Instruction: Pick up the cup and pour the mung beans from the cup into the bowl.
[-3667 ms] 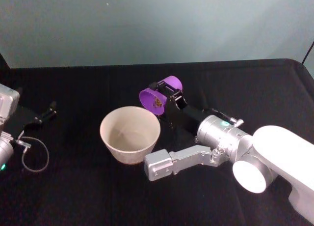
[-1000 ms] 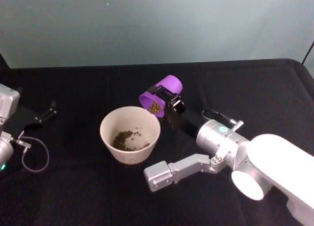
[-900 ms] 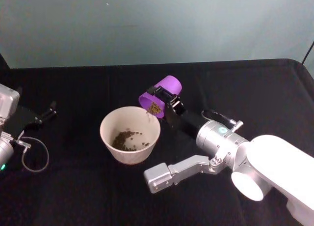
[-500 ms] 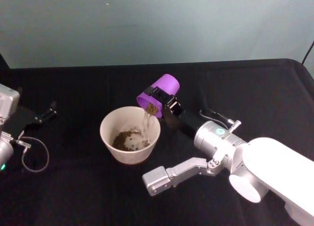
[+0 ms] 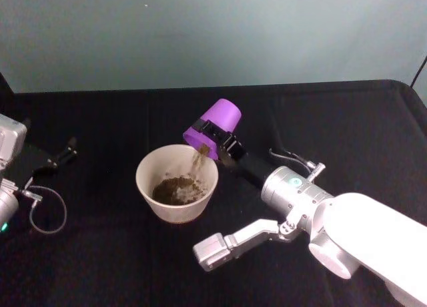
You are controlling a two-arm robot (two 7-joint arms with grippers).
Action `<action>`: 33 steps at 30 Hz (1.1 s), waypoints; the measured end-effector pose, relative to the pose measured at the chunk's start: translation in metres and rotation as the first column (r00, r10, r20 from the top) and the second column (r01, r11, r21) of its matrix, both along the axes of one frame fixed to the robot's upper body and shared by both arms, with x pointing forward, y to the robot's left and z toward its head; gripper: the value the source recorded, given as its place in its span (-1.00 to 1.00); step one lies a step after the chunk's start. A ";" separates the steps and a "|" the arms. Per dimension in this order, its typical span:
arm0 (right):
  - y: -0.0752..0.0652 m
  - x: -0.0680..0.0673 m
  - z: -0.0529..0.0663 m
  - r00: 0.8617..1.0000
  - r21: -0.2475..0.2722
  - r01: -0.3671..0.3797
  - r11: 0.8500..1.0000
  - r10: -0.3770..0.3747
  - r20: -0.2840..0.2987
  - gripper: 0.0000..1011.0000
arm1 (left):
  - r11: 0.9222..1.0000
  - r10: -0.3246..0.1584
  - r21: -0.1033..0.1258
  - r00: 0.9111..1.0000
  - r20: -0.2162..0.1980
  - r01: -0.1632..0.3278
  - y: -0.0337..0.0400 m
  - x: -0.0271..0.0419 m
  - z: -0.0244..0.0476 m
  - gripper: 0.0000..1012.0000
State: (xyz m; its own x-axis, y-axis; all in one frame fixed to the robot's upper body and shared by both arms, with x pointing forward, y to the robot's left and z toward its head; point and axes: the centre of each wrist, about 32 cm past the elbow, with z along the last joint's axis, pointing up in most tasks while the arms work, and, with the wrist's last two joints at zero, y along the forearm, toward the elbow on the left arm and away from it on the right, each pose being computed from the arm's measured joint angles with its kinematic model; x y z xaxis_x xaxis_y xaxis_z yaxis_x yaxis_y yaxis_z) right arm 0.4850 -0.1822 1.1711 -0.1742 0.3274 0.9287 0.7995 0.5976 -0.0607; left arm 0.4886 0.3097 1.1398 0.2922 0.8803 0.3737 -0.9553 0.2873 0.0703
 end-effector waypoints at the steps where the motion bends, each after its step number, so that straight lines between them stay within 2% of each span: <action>1: 0.000 0.000 -0.001 1.000 -0.010 -0.001 1.000 0.001 0.011 0.44 | 1.000 0.000 0.000 1.000 0.000 0.000 0.0000 0.0000 0.0000 0.98; 16: 0.001 -0.001 -0.007 0.990 -0.105 -0.007 0.994 0.022 0.141 0.44 | 1.000 0.000 0.000 1.000 0.000 0.000 0.0000 0.0000 -0.0001 0.98; 21: 0.001 -0.001 -0.007 0.988 -0.106 -0.008 0.994 0.025 0.154 0.44 | 1.000 0.000 0.000 1.000 0.000 0.000 0.0000 0.0000 0.0000 0.98; 24: 0.000 -0.001 -0.006 0.990 -0.080 -0.008 0.997 0.019 0.142 0.44 | 1.000 0.000 0.000 1.000 0.000 0.000 0.0000 0.0000 0.0000 0.98; 26: -0.002 -0.001 -0.002 0.992 -0.026 -0.009 1.000 0.012 0.122 0.44 | 1.000 0.000 0.000 1.000 0.000 0.000 0.0000 0.0000 0.0000 0.98; 29: -0.004 0.000 0.002 0.995 0.028 -0.008 1.000 0.005 0.100 0.44 | 1.000 0.000 0.000 1.000 0.000 0.000 0.0000 0.0000 0.0000 0.98; 30: -0.005 0.000 0.004 0.996 0.051 -0.007 0.999 0.002 0.090 0.44 | 1.000 0.000 0.000 1.000 0.000 0.000 0.0000 0.0000 0.0000 0.98; 31: -0.008 0.000 0.008 0.998 0.100 -0.007 0.995 0.000 0.063 0.44 | 1.000 0.000 0.000 1.000 0.000 0.000 0.0000 0.0000 0.0000 0.98; 33: -0.012 0.001 0.012 1.000 0.160 -0.002 0.987 -0.002 0.029 0.44 | 1.000 0.000 0.000 1.000 0.000 0.000 0.0000 0.0000 0.0000 0.98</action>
